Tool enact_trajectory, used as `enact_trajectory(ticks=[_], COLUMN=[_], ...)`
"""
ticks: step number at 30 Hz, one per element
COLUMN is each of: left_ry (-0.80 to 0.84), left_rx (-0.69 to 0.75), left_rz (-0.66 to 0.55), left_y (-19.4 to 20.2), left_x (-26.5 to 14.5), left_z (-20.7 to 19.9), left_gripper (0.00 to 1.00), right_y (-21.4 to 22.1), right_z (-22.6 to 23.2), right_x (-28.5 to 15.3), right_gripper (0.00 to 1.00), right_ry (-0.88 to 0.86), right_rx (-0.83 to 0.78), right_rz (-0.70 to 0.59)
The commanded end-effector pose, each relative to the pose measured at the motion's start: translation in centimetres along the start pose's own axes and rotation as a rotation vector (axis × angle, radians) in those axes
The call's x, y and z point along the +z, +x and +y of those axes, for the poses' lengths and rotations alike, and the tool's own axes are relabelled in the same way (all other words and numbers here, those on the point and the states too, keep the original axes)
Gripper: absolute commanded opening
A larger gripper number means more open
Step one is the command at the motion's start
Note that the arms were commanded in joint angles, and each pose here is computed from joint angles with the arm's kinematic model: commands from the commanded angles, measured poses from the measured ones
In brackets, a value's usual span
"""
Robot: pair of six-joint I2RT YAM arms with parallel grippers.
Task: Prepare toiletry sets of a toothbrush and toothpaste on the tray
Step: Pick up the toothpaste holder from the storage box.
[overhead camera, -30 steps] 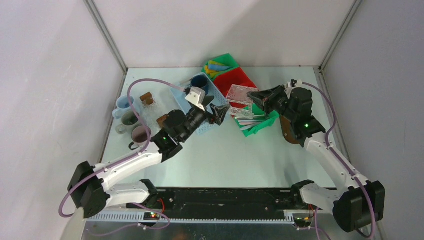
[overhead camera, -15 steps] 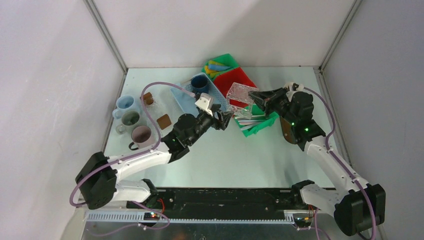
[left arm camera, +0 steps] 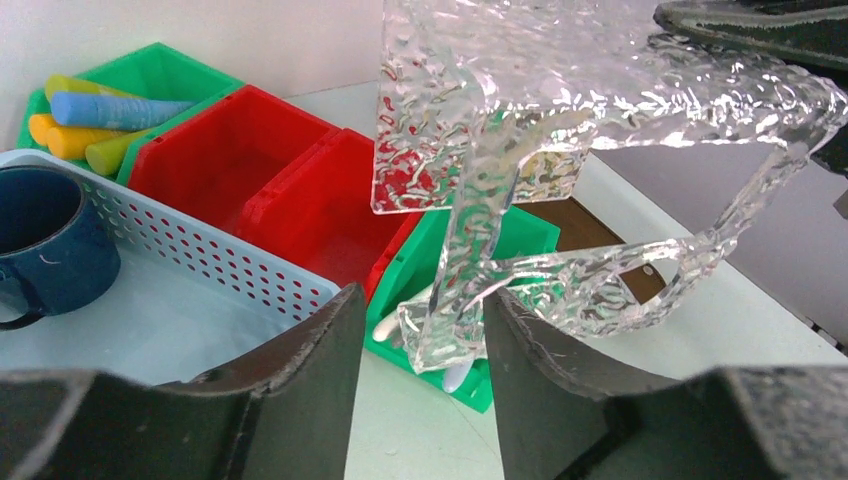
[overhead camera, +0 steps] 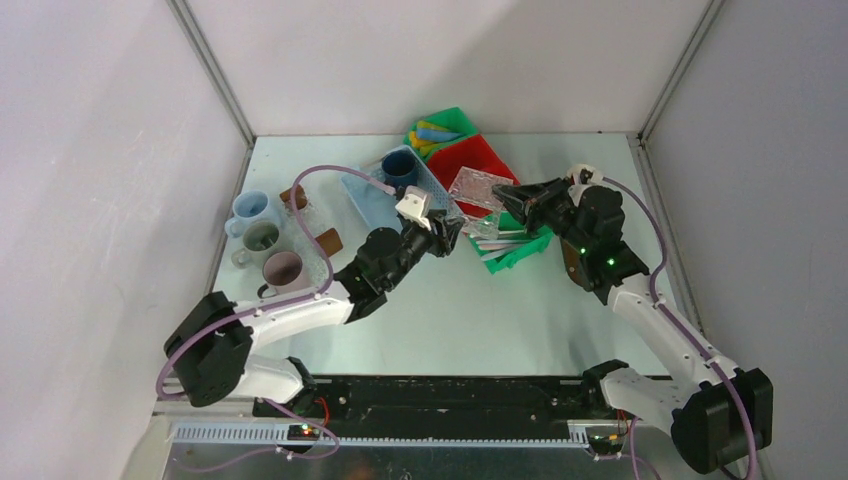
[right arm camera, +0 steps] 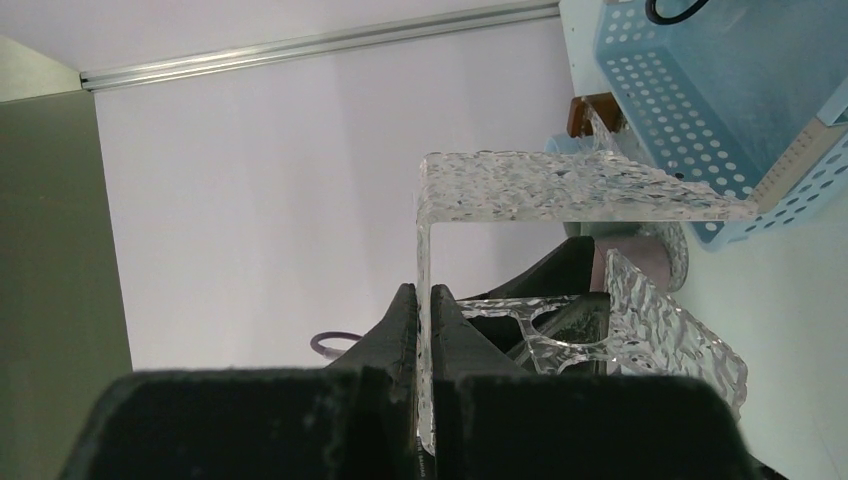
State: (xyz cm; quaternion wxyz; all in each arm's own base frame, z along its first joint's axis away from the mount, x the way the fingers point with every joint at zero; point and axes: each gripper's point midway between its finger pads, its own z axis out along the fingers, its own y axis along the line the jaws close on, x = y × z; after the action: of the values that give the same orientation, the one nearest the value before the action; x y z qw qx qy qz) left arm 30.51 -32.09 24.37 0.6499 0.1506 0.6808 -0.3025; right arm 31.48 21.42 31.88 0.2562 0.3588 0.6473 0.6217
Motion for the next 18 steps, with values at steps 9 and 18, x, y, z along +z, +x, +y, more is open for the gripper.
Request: enact_trajectory(ticks=[9, 18], left_ry=[-0.013, -0.074], left_rx=[-0.059, 0.034], left_rz=[-0.139, 0.025], left_y=[-3.6, -2.1], left_x=[0.1, -0.9], left_z=[-0.3, 1.0], left_gripper=[0.13, 0.0], right_y=[1.1, -0.2], right_z=[1.8, 0.7], right_x=[-0.8, -2.1], right_gripper=[0.02, 0.38], right_ry=[-0.082, -0.039], right_rx=[0.004, -0.148], right_rz=[0.018, -0.046])
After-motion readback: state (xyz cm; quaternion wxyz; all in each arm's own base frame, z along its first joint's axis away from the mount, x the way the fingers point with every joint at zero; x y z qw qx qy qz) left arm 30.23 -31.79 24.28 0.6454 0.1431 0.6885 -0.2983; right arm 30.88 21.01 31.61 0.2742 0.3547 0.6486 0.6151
